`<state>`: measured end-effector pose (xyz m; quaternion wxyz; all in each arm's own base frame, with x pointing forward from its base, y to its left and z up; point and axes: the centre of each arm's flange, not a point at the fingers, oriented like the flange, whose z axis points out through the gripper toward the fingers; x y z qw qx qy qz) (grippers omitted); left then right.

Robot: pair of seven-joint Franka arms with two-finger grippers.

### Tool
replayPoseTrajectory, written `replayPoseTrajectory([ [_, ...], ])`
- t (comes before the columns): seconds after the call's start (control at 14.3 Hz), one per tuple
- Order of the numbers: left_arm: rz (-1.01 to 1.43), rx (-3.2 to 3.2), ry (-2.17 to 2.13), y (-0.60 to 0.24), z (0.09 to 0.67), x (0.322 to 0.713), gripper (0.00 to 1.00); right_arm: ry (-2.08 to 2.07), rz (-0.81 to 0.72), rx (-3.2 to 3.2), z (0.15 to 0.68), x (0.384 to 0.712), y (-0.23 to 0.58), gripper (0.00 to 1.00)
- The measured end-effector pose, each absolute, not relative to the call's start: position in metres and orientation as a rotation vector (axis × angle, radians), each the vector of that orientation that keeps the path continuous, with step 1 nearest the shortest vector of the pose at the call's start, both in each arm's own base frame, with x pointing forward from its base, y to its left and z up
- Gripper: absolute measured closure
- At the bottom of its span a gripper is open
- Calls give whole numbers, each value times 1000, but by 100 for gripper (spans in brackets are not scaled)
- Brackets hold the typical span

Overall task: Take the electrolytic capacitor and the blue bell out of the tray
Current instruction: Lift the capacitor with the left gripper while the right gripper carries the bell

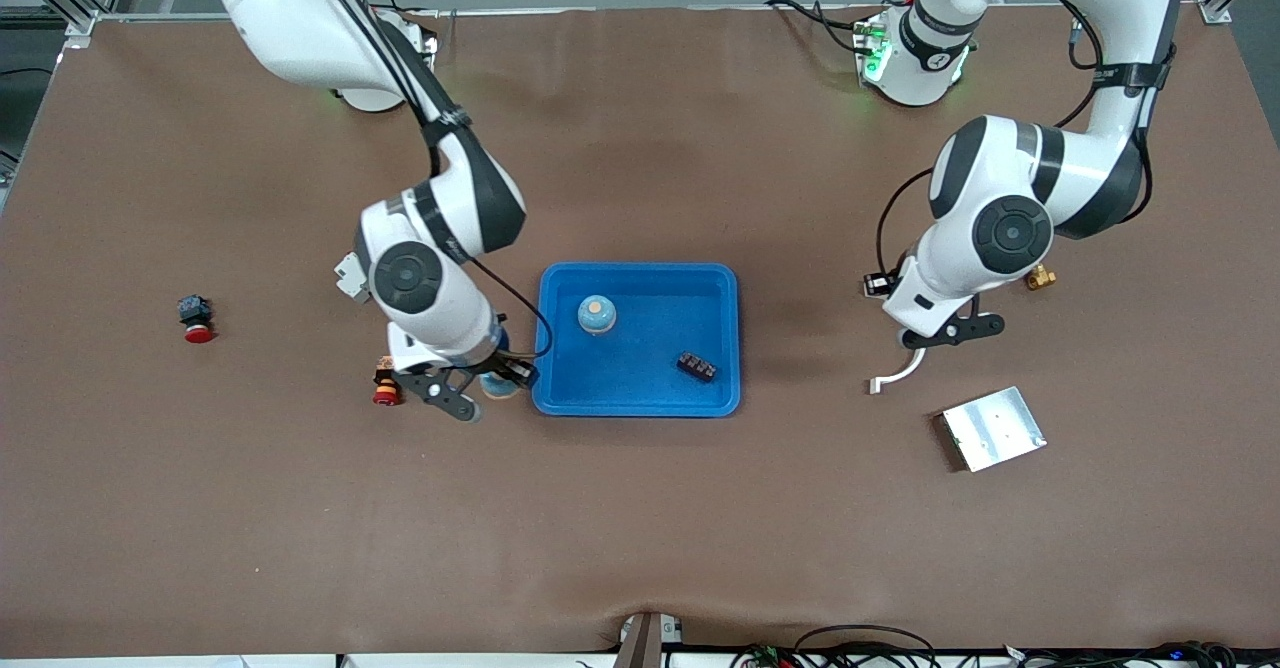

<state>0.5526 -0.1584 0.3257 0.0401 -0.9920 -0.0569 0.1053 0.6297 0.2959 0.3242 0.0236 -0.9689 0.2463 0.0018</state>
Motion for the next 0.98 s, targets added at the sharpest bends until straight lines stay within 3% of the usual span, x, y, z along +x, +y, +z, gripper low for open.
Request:
replayPoseTrajectory([
  [0.42, 250, -3082, -99, -110, 280, 556, 66, 650, 33, -3034, 381, 630, 204, 33],
  [0.98, 243, -3104, -21, -152, 240, 555, 66, 535, 44, -2984, 384, 598, 79, 33],
])
